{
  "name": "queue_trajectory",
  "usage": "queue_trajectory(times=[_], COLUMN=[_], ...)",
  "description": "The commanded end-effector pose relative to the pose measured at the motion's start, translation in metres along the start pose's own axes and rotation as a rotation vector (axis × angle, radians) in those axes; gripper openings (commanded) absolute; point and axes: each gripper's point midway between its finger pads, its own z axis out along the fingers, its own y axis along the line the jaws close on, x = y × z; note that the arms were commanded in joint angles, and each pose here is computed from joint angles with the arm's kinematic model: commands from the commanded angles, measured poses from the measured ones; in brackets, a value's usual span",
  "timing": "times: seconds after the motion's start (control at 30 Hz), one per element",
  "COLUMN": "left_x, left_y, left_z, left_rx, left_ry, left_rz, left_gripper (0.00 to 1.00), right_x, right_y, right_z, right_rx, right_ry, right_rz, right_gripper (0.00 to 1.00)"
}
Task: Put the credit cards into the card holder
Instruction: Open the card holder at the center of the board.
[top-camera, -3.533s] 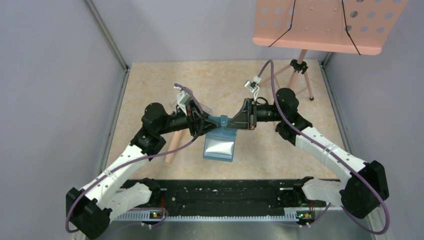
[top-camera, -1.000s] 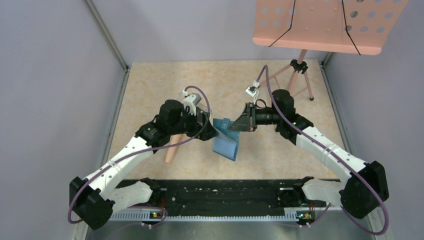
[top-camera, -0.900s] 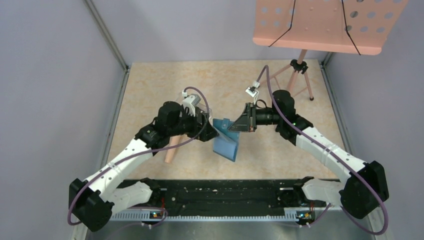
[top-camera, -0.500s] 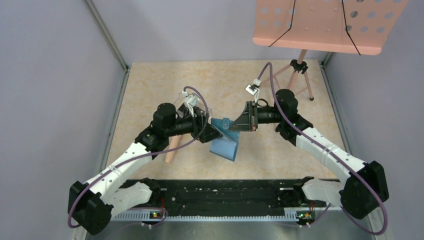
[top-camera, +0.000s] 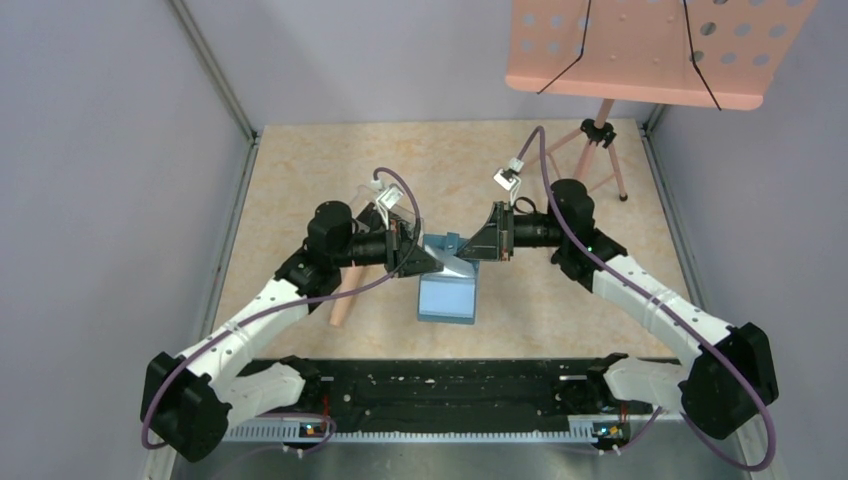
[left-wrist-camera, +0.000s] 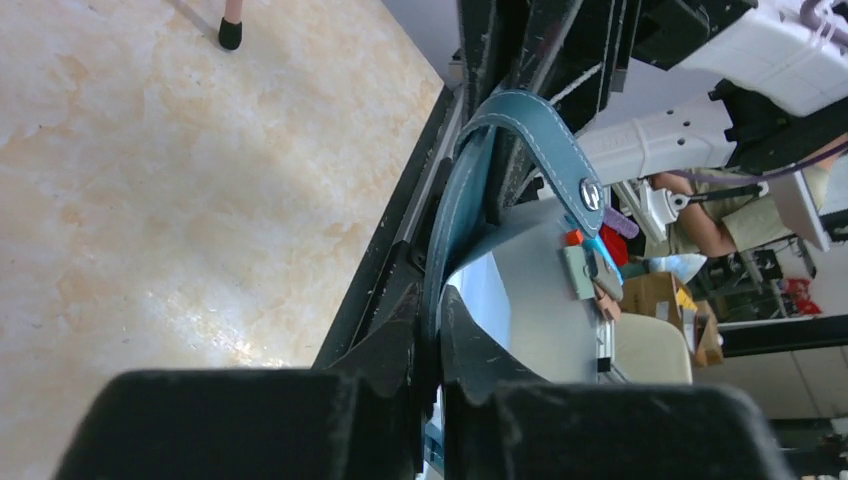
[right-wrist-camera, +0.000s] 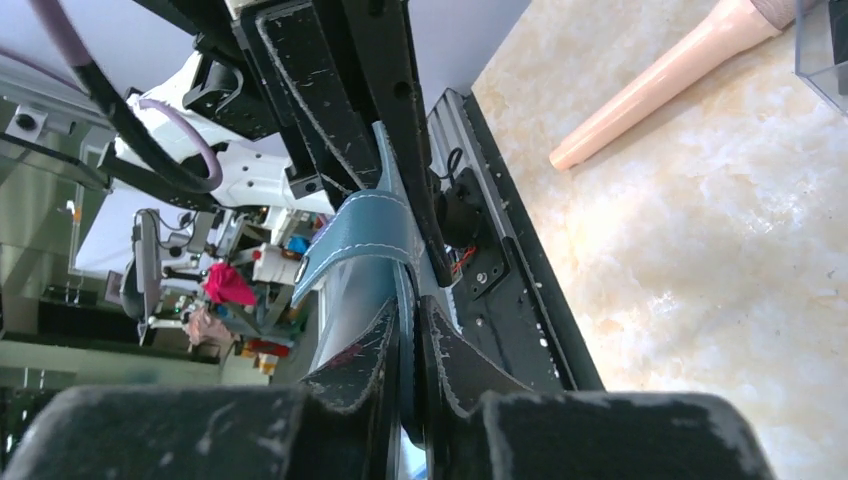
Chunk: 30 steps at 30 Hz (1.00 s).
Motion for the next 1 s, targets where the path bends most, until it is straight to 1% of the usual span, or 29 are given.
queue_trajectory(times=[0.0, 0.03, 0.17, 0.23, 0.27, 0.33, 0.4, 0.5, 0.7, 0.77, 0.97], left_x=[-0.02, -0.021, -0.023, -0.019, -0.017, -0.012, -0.005, 0.005, 0.015, 0.014, 0.007], left_y=[-0.017, -0.018, -0.013, -0.008, -0.006, 0.0, 0.003, 0.003, 0.002, 0.0, -0.01], left_z=[-0.001, -0.002, -0.006, -0.008, -0.009, -0.011, -0.012, -0.011, -0.008, -0.008, -0.007], left_rx=[0.048, 0.045, 0.002, -0.033, -0.051, -0.083, -0.098, -0.079, -0.048, -0.043, 0.001], left_ry=[-0.043, -0.045, -0.038, -0.016, -0.002, 0.033, 0.076, 0.142, 0.253, 0.27, 0.266], left_rz=[0.056, 0.058, 0.062, 0.059, 0.058, 0.046, 0.032, 0.013, -0.071, -0.076, -0.054], left_gripper=[0.0, 0.0, 0.0, 0.0, 0.0, 0.0, 0.0, 0.0, 0.0, 0.0, 0.0], right_x=[-0.007, -0.007, -0.014, -0.019, -0.02, -0.019, -0.015, -0.009, -0.003, 0.0, 0.018], right_y=[0.003, -0.002, -0.023, -0.026, -0.026, -0.023, -0.022, -0.023, -0.018, -0.018, -0.023], right_z=[-0.003, -0.004, -0.017, -0.025, -0.028, -0.03, -0.03, -0.028, -0.022, -0.019, 0.001], right_rx=[0.021, 0.056, 0.246, 0.31, 0.327, 0.33, 0.315, 0.299, 0.231, 0.218, 0.197], right_ry=[-0.035, -0.037, -0.072, -0.093, -0.096, -0.083, -0.055, -0.024, 0.028, 0.044, 0.135], right_rz=[-0.051, -0.05, -0.094, -0.131, -0.147, -0.178, -0.193, -0.186, -0.192, -0.193, -0.196], right_gripper=[0.13, 0.16, 0.48, 0.61, 0.66, 0.73, 0.75, 0.76, 0.77, 0.78, 0.79])
